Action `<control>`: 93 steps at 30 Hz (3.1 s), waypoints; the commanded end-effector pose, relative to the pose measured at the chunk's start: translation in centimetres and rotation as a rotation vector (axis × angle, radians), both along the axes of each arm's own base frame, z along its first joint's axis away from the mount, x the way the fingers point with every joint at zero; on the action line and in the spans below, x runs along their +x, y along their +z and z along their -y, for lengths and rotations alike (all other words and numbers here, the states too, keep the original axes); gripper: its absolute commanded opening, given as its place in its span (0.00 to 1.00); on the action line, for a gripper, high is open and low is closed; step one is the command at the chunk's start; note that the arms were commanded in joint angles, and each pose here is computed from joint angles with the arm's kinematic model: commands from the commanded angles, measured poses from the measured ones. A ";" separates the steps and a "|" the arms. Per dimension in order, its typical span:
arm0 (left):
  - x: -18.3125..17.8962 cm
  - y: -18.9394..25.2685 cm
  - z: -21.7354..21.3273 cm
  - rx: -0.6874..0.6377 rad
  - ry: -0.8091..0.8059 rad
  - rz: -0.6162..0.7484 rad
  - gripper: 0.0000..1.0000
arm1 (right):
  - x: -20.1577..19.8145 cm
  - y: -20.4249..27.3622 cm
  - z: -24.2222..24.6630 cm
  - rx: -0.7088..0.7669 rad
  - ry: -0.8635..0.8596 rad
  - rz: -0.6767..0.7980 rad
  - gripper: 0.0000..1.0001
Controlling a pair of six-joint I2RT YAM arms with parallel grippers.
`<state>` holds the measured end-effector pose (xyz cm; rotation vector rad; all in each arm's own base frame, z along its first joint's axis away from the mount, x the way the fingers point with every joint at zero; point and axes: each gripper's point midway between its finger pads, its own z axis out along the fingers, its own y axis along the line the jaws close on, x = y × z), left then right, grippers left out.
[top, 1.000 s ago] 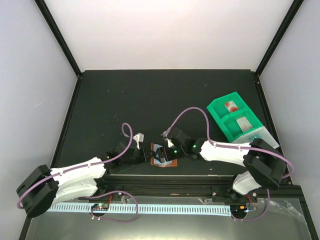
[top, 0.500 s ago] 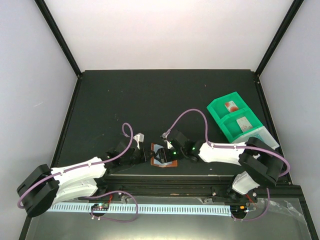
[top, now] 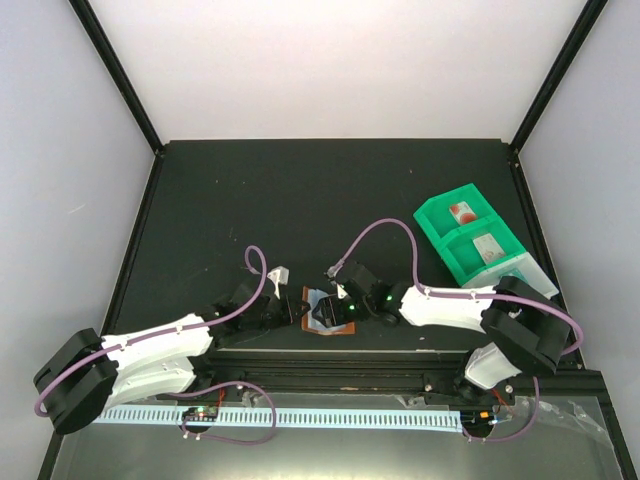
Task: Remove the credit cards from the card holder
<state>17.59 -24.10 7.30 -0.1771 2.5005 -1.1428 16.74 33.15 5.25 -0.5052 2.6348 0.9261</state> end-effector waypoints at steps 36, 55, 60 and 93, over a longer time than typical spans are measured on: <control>1.0 2.8 1.1 -0.050 0.000 0.050 0.05 | -0.4 3.9 0.1 0.086 0.021 0.044 0.62; 0.8 2.4 1.1 -0.040 -0.009 0.037 0.09 | -0.6 0.3 -0.5 0.055 0.025 -0.018 0.55; 0.9 2.4 0.9 -0.037 -0.002 0.041 0.15 | -0.5 0.3 0.1 0.038 0.016 -0.001 0.53; 0.8 1.3 0.1 -0.002 0.018 0.033 0.09 | -0.6 5.4 1.0 0.147 -0.026 0.062 0.51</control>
